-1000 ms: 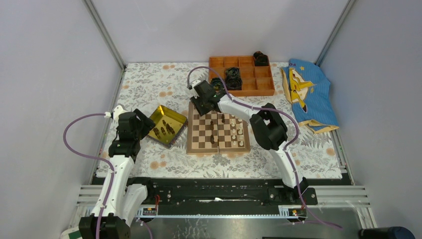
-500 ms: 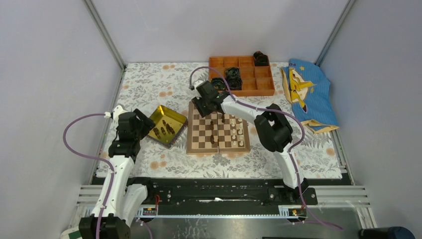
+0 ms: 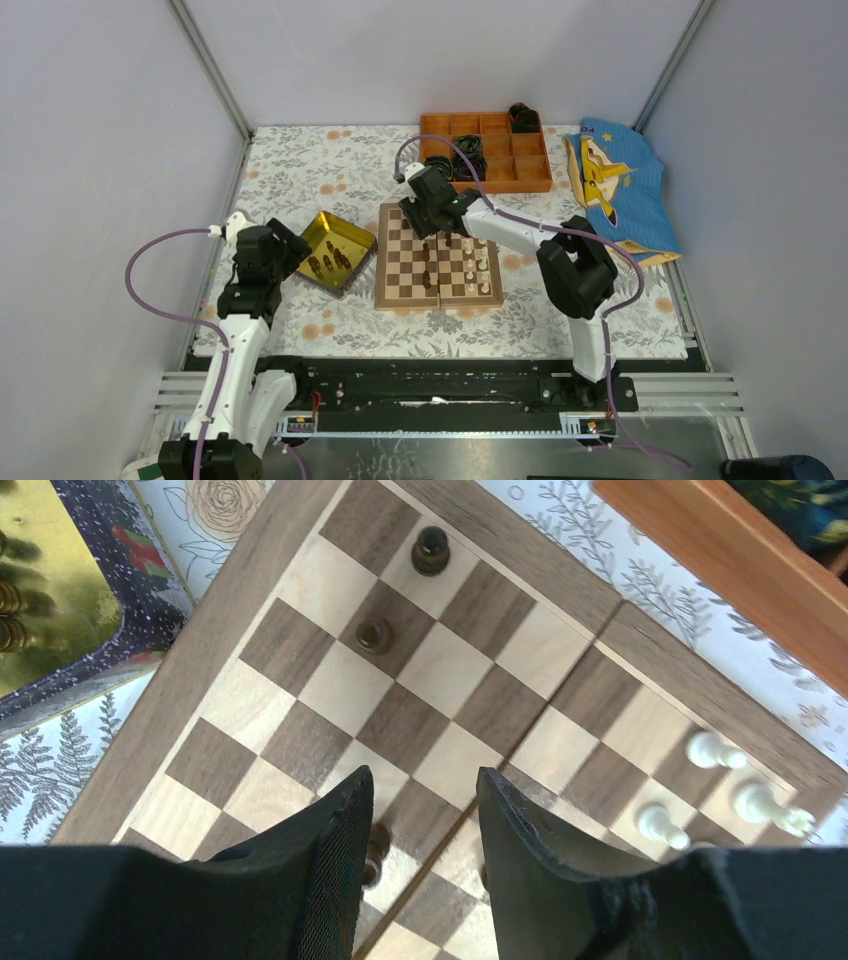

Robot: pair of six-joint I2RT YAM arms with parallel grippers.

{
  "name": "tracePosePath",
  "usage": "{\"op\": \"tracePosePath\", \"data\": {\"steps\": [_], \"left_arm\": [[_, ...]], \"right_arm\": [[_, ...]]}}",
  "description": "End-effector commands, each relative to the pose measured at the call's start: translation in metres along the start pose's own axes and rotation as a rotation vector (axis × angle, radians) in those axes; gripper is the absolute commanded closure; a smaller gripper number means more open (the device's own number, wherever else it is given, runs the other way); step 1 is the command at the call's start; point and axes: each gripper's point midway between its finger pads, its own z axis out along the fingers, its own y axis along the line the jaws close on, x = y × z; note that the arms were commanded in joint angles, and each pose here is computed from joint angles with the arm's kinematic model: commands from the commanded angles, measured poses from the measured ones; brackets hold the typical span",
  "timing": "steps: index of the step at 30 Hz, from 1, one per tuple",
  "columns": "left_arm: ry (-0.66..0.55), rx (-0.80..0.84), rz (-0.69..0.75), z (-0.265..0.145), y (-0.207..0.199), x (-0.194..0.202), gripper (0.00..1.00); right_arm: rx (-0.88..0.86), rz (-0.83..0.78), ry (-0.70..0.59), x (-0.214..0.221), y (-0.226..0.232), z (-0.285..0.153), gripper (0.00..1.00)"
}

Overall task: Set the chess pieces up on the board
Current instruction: Pick up the chess piece from the chessboard.

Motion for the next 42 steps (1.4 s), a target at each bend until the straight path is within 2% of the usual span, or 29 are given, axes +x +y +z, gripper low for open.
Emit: {"op": "tracePosePath", "data": {"steps": [1,17,42], "left_arm": [[-0.028,0.04,-0.006,-0.001,-0.008,-0.005,0.24],[-0.018,0.06,-0.001,-0.002,-0.012,-0.003,0.23],[-0.012,0.062,0.003,-0.001,-0.013,0.0,0.23]], "right_arm": [[0.071,0.016,-0.133,-0.036,-0.014,-0.037,0.51],[0.172,0.113,-0.089,-0.006,-0.044,-0.045,0.54],[0.182,0.162,-0.041,0.015,-0.059,-0.029,0.57]]}}
